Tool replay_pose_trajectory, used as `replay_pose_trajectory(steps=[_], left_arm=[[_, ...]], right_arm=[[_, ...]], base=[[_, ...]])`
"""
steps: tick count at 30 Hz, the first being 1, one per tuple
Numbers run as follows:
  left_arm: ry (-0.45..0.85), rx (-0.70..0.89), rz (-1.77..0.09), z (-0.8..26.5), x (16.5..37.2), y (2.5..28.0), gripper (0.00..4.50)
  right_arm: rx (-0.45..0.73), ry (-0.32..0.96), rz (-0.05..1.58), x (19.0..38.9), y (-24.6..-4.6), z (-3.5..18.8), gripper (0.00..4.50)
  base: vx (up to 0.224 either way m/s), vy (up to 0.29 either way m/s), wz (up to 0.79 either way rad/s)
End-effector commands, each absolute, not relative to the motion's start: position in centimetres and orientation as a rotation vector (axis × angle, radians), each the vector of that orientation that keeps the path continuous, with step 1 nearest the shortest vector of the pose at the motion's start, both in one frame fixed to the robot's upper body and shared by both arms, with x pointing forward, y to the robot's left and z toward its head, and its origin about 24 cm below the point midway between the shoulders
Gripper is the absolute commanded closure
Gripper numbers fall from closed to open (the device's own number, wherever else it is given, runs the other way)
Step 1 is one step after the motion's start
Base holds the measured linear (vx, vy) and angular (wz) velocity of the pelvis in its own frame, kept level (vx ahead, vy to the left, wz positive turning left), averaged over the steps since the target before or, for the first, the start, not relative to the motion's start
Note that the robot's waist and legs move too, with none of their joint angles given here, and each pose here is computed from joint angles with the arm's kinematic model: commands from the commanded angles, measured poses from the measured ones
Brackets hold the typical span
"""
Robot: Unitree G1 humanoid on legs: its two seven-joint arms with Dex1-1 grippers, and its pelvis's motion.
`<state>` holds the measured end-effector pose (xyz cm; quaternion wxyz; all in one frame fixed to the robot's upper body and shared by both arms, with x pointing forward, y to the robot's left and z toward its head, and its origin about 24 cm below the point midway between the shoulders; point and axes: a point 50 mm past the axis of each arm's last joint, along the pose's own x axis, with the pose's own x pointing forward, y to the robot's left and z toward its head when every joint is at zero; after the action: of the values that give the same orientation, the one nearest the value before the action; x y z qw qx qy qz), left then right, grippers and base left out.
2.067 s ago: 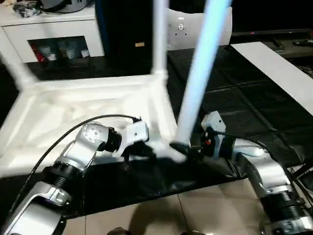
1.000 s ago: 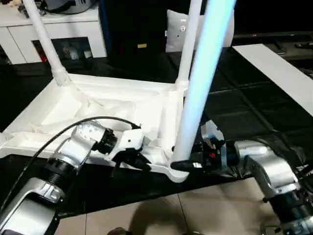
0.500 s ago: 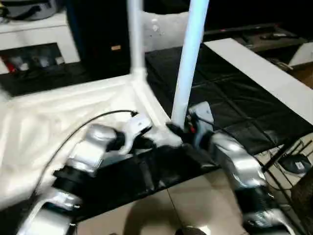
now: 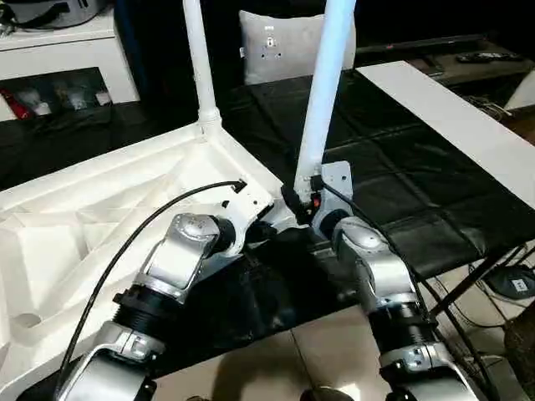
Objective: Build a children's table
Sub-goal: Rotate leg to tighten
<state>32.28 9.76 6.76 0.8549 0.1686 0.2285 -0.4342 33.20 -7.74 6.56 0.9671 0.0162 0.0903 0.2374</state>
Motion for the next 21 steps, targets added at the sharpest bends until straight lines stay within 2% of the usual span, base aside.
replay_pose_trajectory(steps=[1,2,6,8,11,16,19,21], left_arm=[[0.36,0.37,-0.968,8.7,32.4,8.9,4.5],[0.369,0.38,-0.99,8.2,32.3,9.6,4.5],[0.364,0.409,-1.037,8.0,32.2,10.2,4.5],[0.373,0.419,-1.072,8.0,32.1,10.6,4.5],[0.348,0.454,-1.249,8.4,31.4,11.2,4.5],[0.344,0.47,-1.365,8.4,30.8,11.7,4.5],[0.379,0.58,-1.484,7.8,30.4,12.6,4.5],[0.385,0.601,-1.522,7.8,30.2,12.8,4.5]], right_arm=[[0.021,0.157,0.62,32.3,-5.9,6.8,0.89],[0.025,0.134,0.684,31.8,-7.0,7.0,0.83],[0.029,0.146,0.765,31.0,-8.1,6.9,0.51],[0.009,0.155,0.822,30.4,-9.3,6.8,0.3],[-0.057,0.166,0.952,29.5,-11.6,6.7,0.3],[-0.079,0.18,1.04,29.1,-12.8,7.0,0.3],[-0.104,0.207,1.157,28.8,-13.9,7.5,0.3],[-0.106,0.217,1.193,28.7,-14.1,7.6,0.3]], base=[[0.0,0.0,0.0],[0.0,0.0,0.0],[0.0,0.0,0.0],[0.0,0.0,0.0],[0.0,0.0,0.0],[0.0,0.0,0.0],[0.0,0.0,0.0],[0.0,0.0,0.0]])
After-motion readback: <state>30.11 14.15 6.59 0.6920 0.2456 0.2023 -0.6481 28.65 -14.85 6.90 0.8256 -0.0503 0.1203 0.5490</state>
